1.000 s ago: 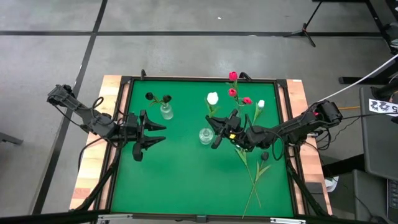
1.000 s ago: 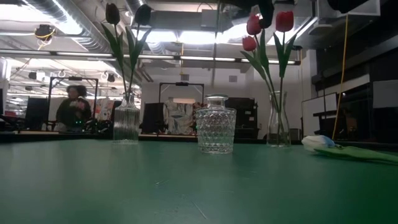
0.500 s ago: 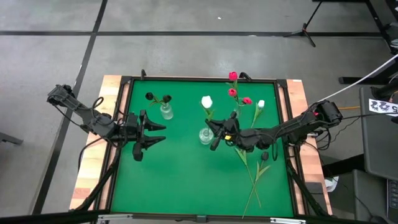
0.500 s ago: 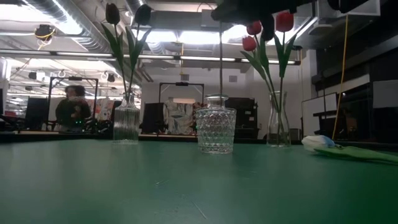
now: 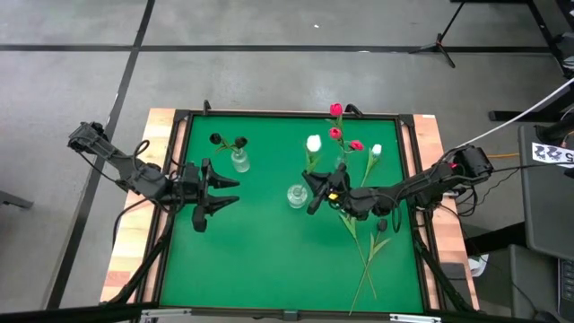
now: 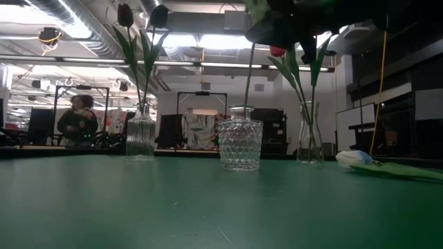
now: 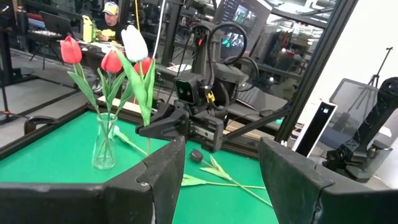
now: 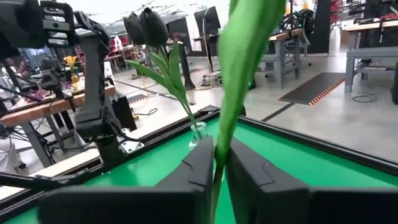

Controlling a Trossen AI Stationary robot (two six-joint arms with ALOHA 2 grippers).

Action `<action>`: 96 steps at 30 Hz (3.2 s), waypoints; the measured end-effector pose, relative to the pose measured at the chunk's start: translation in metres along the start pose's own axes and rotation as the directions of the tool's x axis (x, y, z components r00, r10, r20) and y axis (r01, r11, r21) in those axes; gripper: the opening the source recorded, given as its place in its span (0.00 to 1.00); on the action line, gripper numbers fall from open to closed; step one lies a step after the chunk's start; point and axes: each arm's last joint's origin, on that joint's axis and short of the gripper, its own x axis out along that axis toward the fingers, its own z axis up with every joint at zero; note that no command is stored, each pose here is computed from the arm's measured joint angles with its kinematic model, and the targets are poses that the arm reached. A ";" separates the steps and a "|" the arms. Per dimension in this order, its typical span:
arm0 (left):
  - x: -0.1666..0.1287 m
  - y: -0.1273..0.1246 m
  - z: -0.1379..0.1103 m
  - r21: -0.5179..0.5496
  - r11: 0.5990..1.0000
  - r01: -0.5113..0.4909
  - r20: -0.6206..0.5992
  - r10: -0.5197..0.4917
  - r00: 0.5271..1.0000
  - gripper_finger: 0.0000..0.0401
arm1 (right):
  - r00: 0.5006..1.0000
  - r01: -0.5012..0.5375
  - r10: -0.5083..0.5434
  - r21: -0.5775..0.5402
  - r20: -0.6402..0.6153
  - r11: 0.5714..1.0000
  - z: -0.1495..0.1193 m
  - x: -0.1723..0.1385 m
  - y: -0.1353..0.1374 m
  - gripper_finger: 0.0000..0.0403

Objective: Sort flowers into vase by color
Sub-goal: Put the left white tulip into the middle transparent vase, then put the top white tulip into the middle transparent vase

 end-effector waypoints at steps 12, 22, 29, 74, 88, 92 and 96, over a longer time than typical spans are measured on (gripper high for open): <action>0.001 0.002 0.000 -0.004 1.000 -0.016 0.000 0.016 1.000 0.50 | 0.992 -0.116 0.114 -0.039 -0.046 0.993 -0.013 0.014 -0.004 0.22; 0.001 0.002 0.000 -0.003 1.000 -0.023 -0.001 0.023 1.000 0.50 | 0.985 -0.159 0.153 -0.086 -0.081 0.983 -0.016 0.013 -0.003 0.41; 0.001 0.002 -0.001 -0.002 1.000 -0.024 -0.003 0.024 1.000 0.50 | 0.980 -0.180 0.170 -0.097 -0.104 0.979 -0.014 0.012 -0.004 0.54; 0.001 0.003 -0.005 0.000 0.999 -0.035 -0.042 0.035 0.998 0.50 | 0.497 0.706 -0.607 -0.118 -0.621 0.699 -0.010 -0.077 -0.120 0.47; 0.001 0.004 -0.005 0.036 0.998 -0.056 -0.040 0.058 0.998 0.50 | 0.509 0.734 -0.510 0.041 -0.693 0.678 -0.063 -0.078 -0.146 0.47; 0.001 0.004 -0.006 0.038 0.997 -0.060 -0.040 0.062 0.997 0.50 | 0.494 0.742 -0.508 0.037 -0.705 0.669 -0.070 -0.075 -0.147 0.47; 0.001 0.005 -0.006 0.044 0.997 -0.063 -0.048 0.065 0.997 0.50 | 0.464 0.753 -0.503 0.024 -0.729 0.658 -0.075 -0.073 -0.149 0.46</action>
